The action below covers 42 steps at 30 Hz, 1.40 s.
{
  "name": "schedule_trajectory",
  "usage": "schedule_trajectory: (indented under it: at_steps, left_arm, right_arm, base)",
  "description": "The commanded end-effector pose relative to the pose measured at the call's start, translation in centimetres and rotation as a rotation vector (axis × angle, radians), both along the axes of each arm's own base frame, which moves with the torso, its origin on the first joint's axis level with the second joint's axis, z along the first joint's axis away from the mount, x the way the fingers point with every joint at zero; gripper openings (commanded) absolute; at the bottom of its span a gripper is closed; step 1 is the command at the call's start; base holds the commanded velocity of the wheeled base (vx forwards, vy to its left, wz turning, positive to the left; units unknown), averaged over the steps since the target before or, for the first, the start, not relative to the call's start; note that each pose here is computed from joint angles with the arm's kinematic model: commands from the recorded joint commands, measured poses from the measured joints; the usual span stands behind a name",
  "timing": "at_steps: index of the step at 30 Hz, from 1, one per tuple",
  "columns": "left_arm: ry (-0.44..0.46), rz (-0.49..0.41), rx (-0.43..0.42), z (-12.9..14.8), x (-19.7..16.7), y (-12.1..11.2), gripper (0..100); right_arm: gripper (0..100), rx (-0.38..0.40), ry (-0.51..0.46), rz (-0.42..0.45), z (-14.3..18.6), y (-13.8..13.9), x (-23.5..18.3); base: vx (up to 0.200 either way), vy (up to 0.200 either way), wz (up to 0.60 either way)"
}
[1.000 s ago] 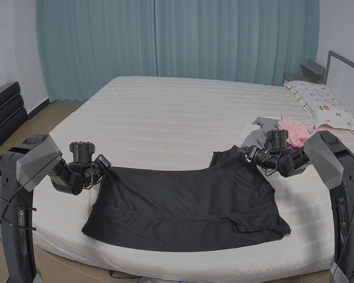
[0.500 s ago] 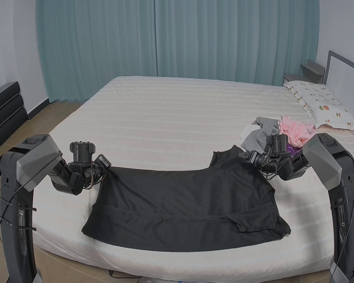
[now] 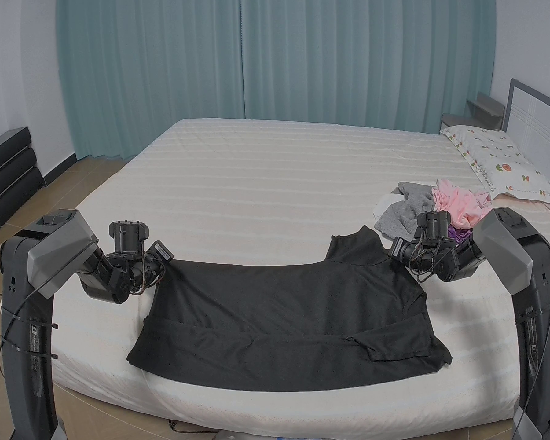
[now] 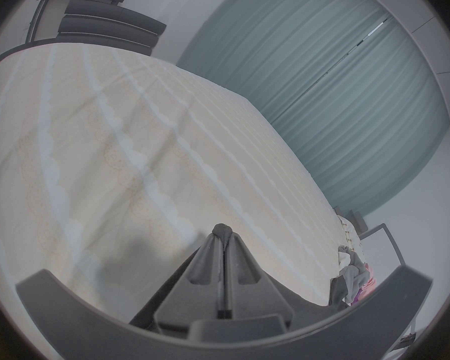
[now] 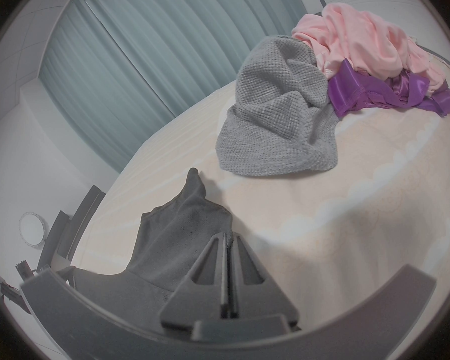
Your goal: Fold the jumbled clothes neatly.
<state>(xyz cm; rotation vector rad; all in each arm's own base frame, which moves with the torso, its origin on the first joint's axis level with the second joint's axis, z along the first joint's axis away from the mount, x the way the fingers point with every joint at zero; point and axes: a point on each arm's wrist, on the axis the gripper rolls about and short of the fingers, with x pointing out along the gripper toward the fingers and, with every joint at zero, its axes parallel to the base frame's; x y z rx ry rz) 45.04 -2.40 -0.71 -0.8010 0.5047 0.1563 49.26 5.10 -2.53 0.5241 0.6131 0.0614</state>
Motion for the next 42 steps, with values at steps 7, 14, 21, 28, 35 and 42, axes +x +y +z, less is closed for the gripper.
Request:
schedule_trajectory:
  at_steps: [7,14,21,28,35,42]
  left_arm:
    - [0.000,0.000,-0.002,-0.2,0.1,0.1,100]
    - [-0.007,-0.056,-0.051,-0.1,0.6,1.1,100]
    - [-0.004,-0.138,-0.099,-0.3,0.7,1.8,100]
    - [0.013,-0.159,-0.047,-1.6,0.7,1.9,100]
    - [0.002,-0.146,-0.039,-1.5,0.9,2.2,0]
    - [-0.006,-0.096,-0.015,-0.9,0.8,2.5,0]
  right_arm:
    - [0,0.004,0.004,-0.003,0.2,-0.1,-0.2]
    - [0,0.010,0.001,-0.001,0.4,0.0,-0.2]
    - [0,0.009,0.001,0.004,0.5,0.2,-0.3]
    - [0,0.009,0.001,0.011,0.5,0.6,-0.3]
    - [0,0.013,-0.005,0.002,0.8,0.2,-0.2]
    - [0,0.023,-0.007,-0.009,1.3,0.0,-0.5]
  base:
    - [0.000,0.000,0.00]
    - [0.000,0.000,0.00]
    - [0.000,0.000,0.00]
    - [0.000,0.000,0.00]
    - [0.000,0.000,0.00]
    - [0.000,0.000,0.00]
